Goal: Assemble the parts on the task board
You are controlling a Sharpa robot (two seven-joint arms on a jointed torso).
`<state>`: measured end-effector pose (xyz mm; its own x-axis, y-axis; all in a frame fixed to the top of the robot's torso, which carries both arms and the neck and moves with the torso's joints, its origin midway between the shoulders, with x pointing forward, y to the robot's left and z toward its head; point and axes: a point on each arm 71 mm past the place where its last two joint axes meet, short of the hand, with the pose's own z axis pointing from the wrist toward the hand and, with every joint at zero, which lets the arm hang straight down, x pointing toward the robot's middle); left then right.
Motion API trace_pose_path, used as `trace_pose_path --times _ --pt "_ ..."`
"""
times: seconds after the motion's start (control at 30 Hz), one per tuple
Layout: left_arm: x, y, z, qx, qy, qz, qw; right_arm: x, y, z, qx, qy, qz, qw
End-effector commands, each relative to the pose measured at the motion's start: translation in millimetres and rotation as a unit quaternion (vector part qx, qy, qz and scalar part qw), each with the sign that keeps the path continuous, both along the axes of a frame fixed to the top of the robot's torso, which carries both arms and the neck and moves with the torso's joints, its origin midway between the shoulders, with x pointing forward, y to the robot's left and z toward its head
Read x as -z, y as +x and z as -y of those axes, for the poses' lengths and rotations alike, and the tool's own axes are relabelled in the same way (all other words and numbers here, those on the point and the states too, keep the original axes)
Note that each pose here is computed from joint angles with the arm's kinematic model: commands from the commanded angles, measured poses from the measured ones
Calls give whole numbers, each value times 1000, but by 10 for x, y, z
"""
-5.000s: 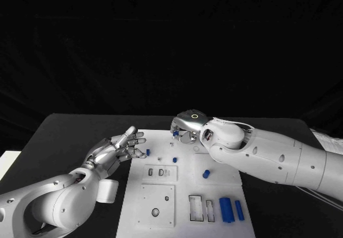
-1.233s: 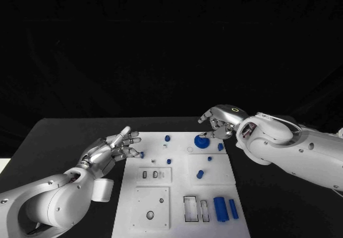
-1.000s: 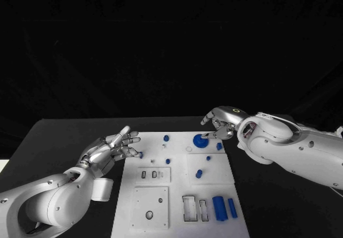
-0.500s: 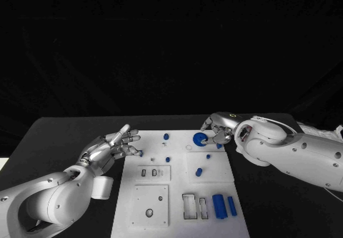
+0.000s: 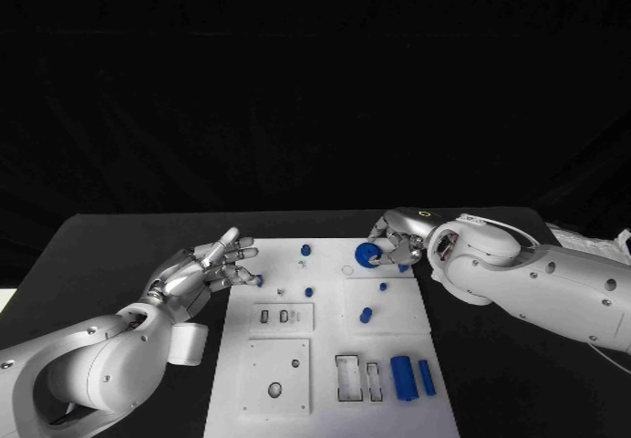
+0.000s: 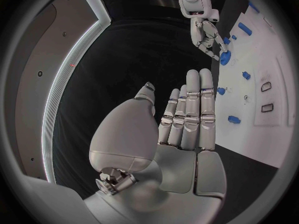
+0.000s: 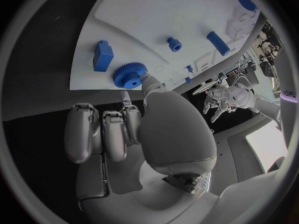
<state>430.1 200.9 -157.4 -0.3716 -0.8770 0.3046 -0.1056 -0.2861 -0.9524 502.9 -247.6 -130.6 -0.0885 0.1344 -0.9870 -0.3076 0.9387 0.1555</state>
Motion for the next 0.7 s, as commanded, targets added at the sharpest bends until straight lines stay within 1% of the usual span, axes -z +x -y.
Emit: trace_pose_path --times 0.03,0.37,0.7 --pt "-13 -4 23 10 -7 3 1000 16 10 -5 1 -11 -1 1000" --pt "-12 -3 24 11 -7 2 1000 81 22 -23 -1 -16 -10 1000" --pt "-11 -3 21 11 -7 2 1000 94 19 -37 -5 -18 -7 1000"
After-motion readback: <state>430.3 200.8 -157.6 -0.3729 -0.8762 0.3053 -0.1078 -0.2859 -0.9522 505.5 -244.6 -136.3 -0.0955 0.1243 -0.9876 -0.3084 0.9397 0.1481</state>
